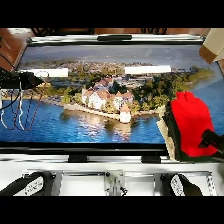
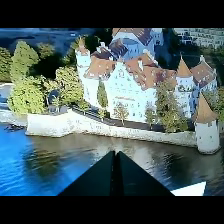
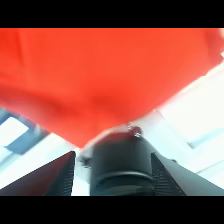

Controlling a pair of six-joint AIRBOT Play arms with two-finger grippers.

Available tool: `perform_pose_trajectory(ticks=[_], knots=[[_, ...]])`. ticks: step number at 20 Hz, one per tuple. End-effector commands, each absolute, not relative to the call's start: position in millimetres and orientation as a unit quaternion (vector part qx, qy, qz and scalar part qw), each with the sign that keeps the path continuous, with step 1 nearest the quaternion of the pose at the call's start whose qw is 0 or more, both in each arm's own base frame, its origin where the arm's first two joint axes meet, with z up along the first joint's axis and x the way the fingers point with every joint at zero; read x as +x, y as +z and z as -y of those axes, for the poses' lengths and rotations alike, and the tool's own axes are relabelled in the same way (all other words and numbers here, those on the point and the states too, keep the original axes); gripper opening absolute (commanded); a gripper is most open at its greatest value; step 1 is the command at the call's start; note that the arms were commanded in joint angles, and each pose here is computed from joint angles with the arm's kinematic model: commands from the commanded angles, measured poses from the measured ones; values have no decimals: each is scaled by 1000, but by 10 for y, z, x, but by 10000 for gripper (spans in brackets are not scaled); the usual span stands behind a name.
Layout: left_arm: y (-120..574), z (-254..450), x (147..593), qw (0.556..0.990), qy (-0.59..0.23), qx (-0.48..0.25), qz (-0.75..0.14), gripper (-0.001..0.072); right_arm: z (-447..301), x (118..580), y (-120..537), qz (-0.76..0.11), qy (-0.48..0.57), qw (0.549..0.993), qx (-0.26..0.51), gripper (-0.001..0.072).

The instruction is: Fold the shirts.

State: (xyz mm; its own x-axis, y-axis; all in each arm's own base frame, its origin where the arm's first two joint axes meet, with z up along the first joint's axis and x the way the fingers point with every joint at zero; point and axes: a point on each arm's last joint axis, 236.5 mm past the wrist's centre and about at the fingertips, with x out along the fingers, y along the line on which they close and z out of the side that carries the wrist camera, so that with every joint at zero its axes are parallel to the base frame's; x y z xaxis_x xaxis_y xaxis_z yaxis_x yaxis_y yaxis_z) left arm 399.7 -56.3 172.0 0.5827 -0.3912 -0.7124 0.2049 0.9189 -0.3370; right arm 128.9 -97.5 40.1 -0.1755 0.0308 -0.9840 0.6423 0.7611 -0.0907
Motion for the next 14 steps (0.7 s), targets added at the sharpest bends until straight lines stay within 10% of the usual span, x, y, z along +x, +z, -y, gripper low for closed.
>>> perform_pose_trajectory(ticks=[1, 7, 11, 12, 13, 14], knots=[[1720, 564, 3995, 883, -169, -109, -425, 41, 1107, 953, 402, -748, -291, 564, 192, 588], [1673, 270, 4064, 889, -93, 21, -448, 36, 1512, 2690, 2137, -392, -244, 872, 162, 584], [1452, 166, 4087, 847, -3, 148, -510, 48, 443, 3433, 2709, -298, -72, 938, 164, 511], [1312, 318, 4044, 835, -15, 139, -532, 209, 128, 3456, 2410, -362, -40, 921, 138, 414], [1176, 431, 3977, 822, -12, 114, -558, 535, -186, 3422, 2012, -444, -16, 890, 99, 402], [1042, 524, 3885, 806, -5, 88, -586, 709, -457, 3382, 1686, -507, 4, 860, 60, 480]])
